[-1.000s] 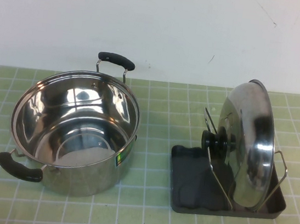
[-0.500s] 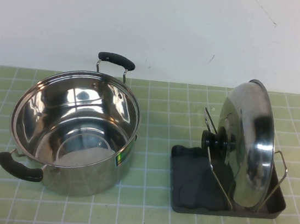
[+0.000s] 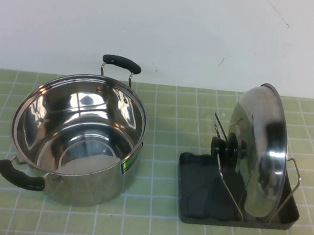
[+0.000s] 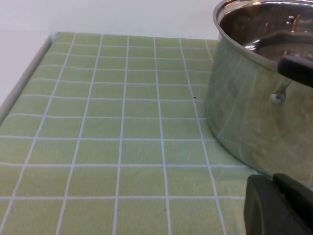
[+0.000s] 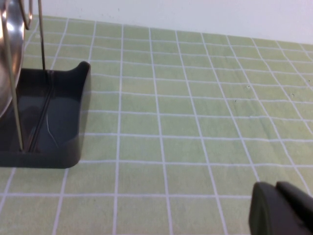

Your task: Put pot lid on rack

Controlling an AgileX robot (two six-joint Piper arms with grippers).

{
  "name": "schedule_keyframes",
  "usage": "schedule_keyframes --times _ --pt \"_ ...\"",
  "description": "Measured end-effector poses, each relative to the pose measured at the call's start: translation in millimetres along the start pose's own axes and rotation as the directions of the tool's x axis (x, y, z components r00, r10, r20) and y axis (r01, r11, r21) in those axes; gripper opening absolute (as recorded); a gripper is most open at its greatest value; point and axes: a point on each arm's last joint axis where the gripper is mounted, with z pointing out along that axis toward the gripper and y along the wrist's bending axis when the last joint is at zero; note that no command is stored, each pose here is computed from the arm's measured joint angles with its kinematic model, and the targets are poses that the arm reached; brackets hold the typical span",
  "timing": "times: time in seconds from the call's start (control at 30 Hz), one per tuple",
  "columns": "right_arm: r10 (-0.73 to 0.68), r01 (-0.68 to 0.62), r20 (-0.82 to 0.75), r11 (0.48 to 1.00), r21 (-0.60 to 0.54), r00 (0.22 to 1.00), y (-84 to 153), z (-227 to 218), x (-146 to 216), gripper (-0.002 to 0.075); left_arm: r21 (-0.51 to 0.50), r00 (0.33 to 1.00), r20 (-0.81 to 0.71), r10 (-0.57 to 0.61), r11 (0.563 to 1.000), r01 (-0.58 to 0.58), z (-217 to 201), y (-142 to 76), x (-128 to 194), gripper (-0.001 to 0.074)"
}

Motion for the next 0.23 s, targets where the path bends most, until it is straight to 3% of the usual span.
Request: schedule_keyframes --times 0.23 --pt "0.0 0.0 0.0 1.0 0.0 1.0 0.0 0.0 0.0 -0.0001 -0.001 1.0 0.002 -0.026 1.0 0.026 -0.1 -0.3 0.0 -0.0001"
